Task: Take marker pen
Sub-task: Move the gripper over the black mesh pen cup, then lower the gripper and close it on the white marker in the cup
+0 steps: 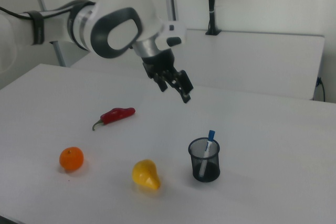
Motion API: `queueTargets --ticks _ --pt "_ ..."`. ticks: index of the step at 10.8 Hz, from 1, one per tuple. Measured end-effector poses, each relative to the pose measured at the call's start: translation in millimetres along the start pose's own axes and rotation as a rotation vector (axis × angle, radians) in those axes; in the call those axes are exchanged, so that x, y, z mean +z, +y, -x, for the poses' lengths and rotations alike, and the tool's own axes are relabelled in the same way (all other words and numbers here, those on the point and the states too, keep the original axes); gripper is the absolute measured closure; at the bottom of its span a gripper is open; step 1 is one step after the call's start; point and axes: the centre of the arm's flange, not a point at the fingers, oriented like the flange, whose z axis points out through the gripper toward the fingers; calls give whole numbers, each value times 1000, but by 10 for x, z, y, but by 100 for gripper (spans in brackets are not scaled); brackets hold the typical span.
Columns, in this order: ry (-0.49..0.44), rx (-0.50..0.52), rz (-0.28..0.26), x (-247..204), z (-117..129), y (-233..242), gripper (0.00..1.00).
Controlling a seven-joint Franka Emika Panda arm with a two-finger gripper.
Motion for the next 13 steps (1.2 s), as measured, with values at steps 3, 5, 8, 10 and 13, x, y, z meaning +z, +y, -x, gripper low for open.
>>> queueTargets --ticks 3,5,8,10,13 --pt "13 16 44 509 -97 356 0" --pt "28 33 67 802 -142 507 3" --pt "10 31 78 1081 -146 523 16" --pt "13 12 84 1236 -159 516 26" --pt "-9 12 79 1424 -141 522 32"
